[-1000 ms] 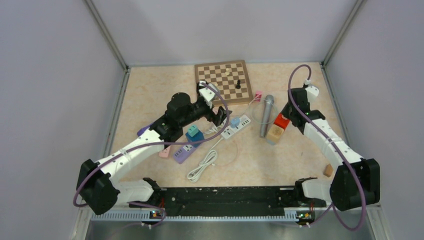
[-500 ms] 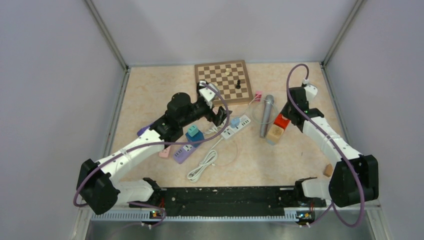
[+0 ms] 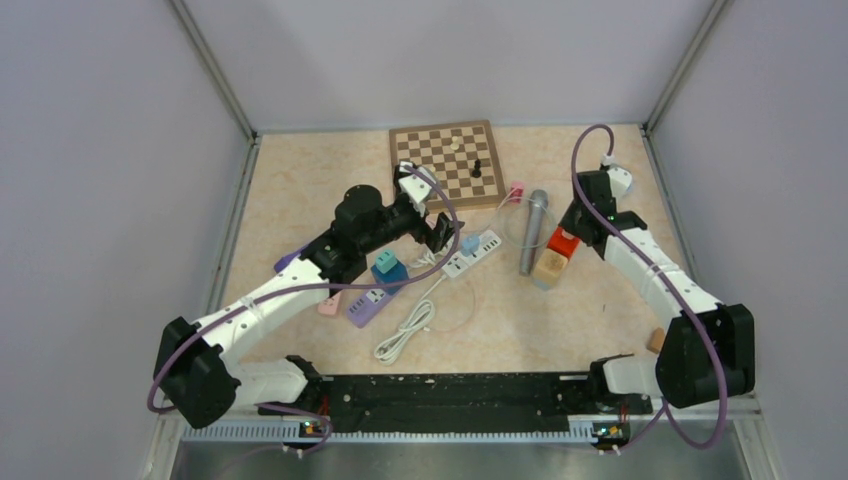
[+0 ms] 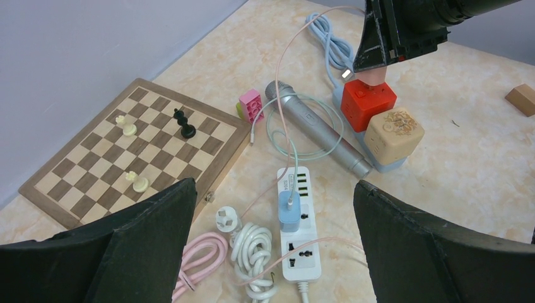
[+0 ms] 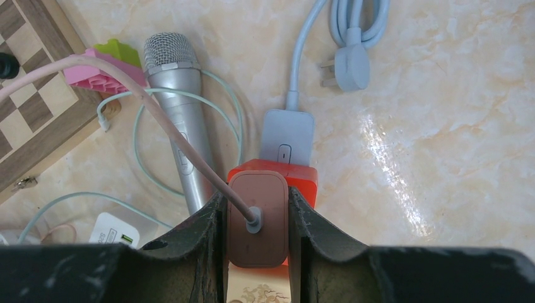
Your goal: Insert the plug
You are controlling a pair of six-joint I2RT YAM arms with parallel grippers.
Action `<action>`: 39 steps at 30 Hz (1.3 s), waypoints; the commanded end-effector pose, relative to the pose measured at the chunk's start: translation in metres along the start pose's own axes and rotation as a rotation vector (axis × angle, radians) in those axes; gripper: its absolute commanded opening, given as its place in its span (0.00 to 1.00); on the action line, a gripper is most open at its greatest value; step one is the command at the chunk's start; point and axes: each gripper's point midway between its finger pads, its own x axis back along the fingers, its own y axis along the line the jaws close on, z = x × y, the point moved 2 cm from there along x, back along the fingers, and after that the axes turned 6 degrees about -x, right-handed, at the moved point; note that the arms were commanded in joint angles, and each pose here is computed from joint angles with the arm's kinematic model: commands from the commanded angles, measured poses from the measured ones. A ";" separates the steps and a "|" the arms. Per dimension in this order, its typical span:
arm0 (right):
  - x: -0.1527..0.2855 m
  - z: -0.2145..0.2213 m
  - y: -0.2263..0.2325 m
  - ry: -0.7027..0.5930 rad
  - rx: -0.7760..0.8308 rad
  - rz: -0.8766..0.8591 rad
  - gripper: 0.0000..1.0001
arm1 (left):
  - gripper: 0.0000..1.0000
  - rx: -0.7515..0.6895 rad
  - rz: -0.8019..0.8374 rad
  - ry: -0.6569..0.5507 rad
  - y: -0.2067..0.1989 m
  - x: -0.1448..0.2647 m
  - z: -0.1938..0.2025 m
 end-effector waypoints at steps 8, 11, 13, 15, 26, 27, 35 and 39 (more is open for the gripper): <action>0.005 -0.002 -0.014 0.015 0.044 0.069 0.00 | 0.99 -0.026 -0.019 -0.060 0.006 -0.004 -0.022; 0.006 -0.003 -0.015 0.011 0.048 0.076 0.00 | 0.99 -0.026 -0.017 -0.061 0.007 -0.005 -0.022; 0.008 -0.004 -0.014 0.018 0.047 0.069 0.00 | 0.99 -0.026 -0.017 -0.060 0.007 -0.005 -0.022; 0.009 -0.004 -0.011 0.025 0.046 0.057 0.00 | 0.99 -0.025 -0.016 -0.058 0.007 -0.006 -0.021; 0.000 0.013 -0.007 0.098 0.056 0.031 0.00 | 0.99 -0.027 -0.020 -0.053 0.007 -0.004 -0.019; 0.000 0.012 -0.007 0.092 0.058 0.035 0.00 | 0.99 -0.027 -0.019 -0.052 0.006 -0.004 -0.019; 0.000 0.019 -0.016 0.037 0.072 0.068 0.00 | 0.99 -0.030 -0.023 -0.045 0.007 -0.005 -0.017; 0.003 0.027 -0.015 0.035 0.068 0.096 0.00 | 0.99 -0.034 -0.026 -0.044 0.008 -0.006 -0.016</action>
